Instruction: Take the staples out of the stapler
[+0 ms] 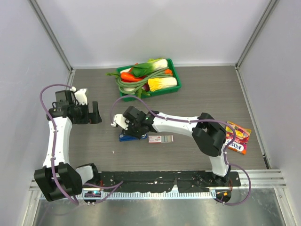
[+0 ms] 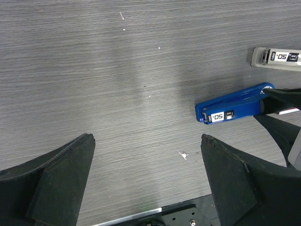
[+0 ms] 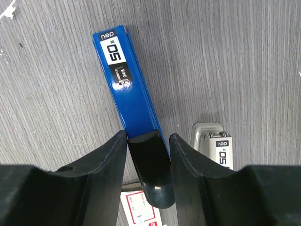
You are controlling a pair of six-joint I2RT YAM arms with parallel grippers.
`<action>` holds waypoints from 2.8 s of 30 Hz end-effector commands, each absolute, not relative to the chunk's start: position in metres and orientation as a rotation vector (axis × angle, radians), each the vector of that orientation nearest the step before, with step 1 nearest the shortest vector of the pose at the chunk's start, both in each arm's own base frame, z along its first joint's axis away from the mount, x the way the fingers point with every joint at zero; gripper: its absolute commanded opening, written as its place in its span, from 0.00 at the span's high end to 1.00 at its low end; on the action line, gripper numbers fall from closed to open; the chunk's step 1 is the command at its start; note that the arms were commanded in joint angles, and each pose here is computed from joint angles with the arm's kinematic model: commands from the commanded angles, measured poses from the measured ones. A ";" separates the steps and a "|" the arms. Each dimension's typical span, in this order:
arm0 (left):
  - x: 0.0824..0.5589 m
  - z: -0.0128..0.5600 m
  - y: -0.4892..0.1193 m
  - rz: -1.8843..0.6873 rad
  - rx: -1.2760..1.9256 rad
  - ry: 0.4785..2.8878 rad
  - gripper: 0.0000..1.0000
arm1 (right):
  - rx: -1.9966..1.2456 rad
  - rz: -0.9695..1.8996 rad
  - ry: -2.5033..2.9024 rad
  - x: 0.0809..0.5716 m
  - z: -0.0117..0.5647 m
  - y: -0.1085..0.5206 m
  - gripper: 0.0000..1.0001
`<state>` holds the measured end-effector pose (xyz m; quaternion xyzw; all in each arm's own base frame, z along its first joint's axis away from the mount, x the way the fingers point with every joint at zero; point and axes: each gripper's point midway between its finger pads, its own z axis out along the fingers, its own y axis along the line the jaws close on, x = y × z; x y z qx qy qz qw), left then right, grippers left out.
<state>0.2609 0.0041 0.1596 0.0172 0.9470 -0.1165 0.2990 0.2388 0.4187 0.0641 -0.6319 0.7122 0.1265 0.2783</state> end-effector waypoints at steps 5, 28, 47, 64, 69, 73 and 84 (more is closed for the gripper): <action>0.259 0.169 0.000 -0.329 0.078 2.475 0.00 | -1.668 0.351 1.909 0.242 0.072 0.430 0.70; 0.252 0.162 -0.004 -0.356 0.082 2.490 0.00 | -1.234 0.376 2.037 0.266 0.100 0.443 0.40; 0.252 0.163 -0.008 -0.387 0.067 2.475 0.00 | -1.379 0.428 2.168 0.241 0.064 0.443 0.56; 0.253 0.181 -0.021 -0.452 0.071 2.396 0.04 | -0.986 0.564 2.059 0.286 0.160 0.460 0.99; 0.251 0.176 -0.025 -0.485 0.076 2.401 0.03 | -0.776 0.786 1.932 0.294 0.231 0.464 0.99; 0.248 0.175 -0.035 -0.558 0.103 2.392 0.02 | -0.630 0.914 1.835 0.293 0.271 0.458 0.99; 0.247 0.215 -0.082 -0.805 0.253 2.176 0.00 | -0.312 1.268 1.595 0.279 0.340 0.456 0.99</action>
